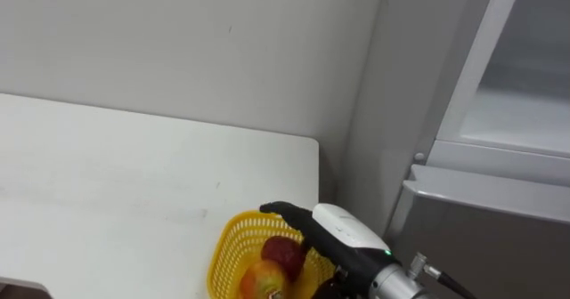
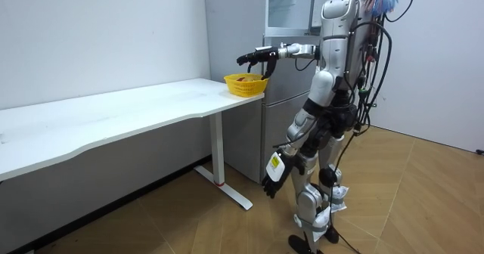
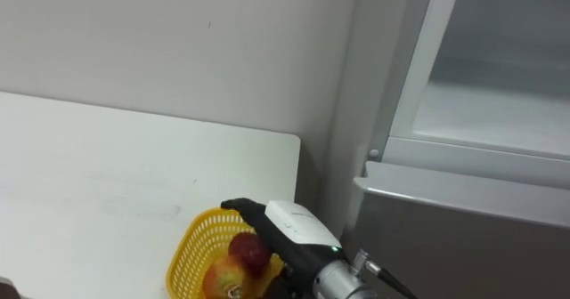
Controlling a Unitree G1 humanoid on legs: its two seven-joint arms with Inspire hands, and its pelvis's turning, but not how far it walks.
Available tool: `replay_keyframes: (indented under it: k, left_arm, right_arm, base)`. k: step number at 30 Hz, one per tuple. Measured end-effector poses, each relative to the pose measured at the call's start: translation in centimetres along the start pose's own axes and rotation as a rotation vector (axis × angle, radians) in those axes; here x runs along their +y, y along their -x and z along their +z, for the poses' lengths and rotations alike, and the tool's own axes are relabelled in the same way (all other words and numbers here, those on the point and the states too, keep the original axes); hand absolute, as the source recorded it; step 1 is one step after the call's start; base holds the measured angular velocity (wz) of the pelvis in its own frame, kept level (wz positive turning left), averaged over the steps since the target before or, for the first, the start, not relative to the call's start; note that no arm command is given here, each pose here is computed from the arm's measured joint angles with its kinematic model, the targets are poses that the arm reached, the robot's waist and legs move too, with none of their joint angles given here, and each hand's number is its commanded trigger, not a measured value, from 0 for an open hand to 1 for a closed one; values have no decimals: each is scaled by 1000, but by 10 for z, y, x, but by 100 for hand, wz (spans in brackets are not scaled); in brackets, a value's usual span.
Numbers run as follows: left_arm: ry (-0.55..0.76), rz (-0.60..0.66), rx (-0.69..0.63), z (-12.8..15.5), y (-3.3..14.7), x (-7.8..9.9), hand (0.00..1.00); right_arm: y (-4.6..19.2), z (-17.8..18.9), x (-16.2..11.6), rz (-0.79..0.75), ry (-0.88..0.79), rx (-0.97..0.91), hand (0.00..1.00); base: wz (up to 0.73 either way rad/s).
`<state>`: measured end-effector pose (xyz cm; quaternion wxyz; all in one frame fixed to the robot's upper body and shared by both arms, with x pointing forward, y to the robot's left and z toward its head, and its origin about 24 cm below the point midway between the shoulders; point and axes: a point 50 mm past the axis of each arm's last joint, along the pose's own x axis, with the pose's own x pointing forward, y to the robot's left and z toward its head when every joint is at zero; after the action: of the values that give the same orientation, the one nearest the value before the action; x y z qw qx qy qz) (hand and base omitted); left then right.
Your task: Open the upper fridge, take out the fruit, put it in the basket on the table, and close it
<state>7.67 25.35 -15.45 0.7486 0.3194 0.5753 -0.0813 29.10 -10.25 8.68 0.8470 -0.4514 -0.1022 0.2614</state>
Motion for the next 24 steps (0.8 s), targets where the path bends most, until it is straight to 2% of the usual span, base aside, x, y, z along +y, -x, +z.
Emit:
replay_keyframes:
  k: [24]
  left_arm:
    - [3, -10, 13, -3, 0, -4, 0]
  right_arm:
    - [0, 2, 2, -4, -29, -10, 0]
  base:
    - [0]
